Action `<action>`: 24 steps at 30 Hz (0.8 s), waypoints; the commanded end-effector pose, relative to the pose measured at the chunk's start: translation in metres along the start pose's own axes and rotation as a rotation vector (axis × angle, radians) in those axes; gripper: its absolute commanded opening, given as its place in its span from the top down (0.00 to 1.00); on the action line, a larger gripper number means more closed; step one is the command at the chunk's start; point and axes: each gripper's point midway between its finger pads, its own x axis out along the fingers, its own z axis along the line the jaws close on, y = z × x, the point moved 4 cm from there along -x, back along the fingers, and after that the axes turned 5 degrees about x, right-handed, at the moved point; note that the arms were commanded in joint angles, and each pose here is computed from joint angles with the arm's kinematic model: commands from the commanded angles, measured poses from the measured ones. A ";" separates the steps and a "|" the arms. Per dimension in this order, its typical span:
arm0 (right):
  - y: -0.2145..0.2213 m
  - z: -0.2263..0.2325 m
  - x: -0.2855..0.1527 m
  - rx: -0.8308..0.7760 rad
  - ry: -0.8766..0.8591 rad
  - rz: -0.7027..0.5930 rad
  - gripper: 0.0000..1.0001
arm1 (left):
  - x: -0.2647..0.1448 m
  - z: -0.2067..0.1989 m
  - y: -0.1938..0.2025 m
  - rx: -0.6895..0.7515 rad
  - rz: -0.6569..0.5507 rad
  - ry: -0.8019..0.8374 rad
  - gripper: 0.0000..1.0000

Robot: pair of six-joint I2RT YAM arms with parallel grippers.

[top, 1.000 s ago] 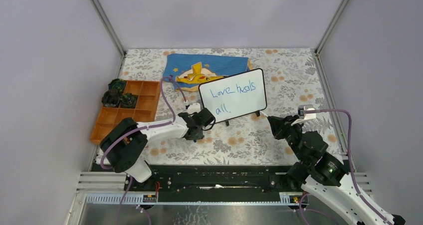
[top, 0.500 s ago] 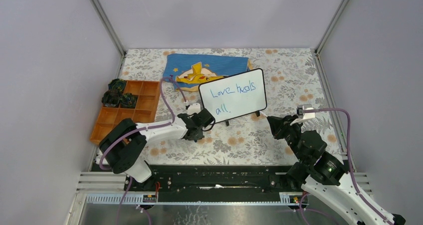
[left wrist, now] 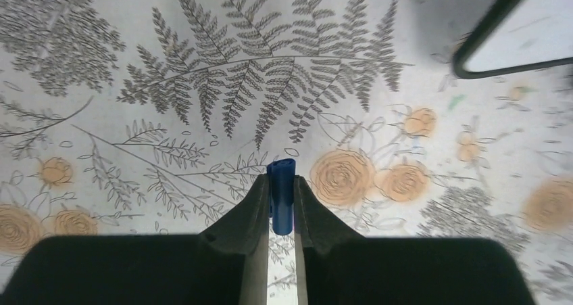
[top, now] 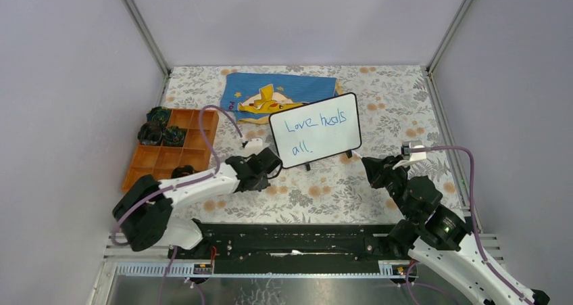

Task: Write a sentence on the whiteboard
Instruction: Close the whiteboard marker at the center of the board.

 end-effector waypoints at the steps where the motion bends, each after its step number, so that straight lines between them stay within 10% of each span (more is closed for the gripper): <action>1: -0.028 0.007 -0.002 -0.003 -0.005 -0.080 1.00 | -0.037 0.002 -0.033 -0.064 -0.136 0.035 1.00; 15: -0.123 0.091 0.029 -0.112 -0.232 -0.257 1.00 | -0.217 0.001 -0.158 -0.344 -0.777 0.524 1.00; 24: -0.187 0.142 0.038 -0.046 -0.378 -0.519 1.00 | -0.276 -0.003 -0.186 -0.500 -0.959 0.784 1.00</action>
